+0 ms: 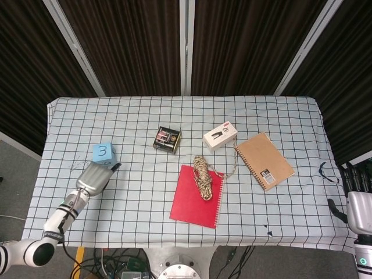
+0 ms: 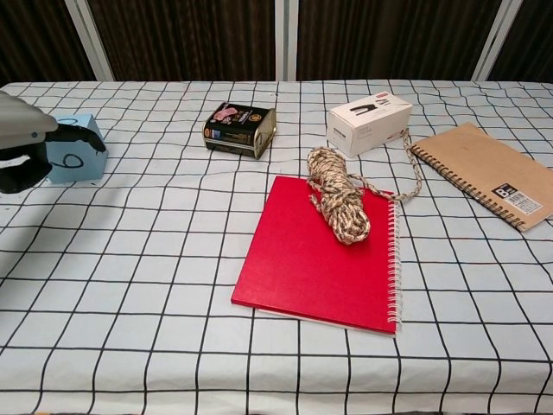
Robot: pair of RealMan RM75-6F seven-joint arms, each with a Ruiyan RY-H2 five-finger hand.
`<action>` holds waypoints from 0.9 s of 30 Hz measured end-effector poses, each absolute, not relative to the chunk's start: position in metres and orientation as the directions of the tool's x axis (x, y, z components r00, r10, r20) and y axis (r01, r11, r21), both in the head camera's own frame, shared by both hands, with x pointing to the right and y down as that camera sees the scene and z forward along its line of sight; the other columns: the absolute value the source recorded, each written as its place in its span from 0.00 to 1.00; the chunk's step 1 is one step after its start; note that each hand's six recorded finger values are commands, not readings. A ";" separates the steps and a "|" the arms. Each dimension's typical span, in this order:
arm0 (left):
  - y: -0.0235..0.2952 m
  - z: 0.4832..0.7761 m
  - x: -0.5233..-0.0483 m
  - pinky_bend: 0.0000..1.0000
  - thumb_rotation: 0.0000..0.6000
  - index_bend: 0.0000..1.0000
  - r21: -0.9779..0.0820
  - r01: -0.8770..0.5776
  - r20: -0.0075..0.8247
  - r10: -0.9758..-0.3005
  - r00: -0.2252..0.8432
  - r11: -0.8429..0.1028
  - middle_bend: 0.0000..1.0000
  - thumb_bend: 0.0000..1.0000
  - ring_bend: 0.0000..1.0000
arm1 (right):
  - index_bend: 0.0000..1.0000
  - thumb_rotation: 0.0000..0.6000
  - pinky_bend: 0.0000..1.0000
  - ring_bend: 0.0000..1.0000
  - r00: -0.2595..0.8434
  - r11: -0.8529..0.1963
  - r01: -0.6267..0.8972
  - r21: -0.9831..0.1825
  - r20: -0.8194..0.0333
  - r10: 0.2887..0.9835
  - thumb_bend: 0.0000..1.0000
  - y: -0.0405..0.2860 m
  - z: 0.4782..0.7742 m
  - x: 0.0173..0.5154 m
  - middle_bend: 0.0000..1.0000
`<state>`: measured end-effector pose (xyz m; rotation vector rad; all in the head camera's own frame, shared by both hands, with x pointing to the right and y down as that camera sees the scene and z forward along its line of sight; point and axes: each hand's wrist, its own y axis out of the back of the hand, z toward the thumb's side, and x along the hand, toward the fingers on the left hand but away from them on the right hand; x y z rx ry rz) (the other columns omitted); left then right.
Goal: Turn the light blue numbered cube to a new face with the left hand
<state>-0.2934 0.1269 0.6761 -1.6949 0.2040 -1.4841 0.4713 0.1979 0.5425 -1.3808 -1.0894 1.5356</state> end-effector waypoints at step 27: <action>0.107 0.691 -0.320 0.93 1.00 0.19 -0.595 0.509 0.769 -0.624 0.136 -0.622 0.84 0.71 0.93 | 0.00 1.00 0.00 0.00 -0.115 -0.335 -0.004 -0.942 -0.332 0.936 0.25 0.199 0.549 0.475 0.00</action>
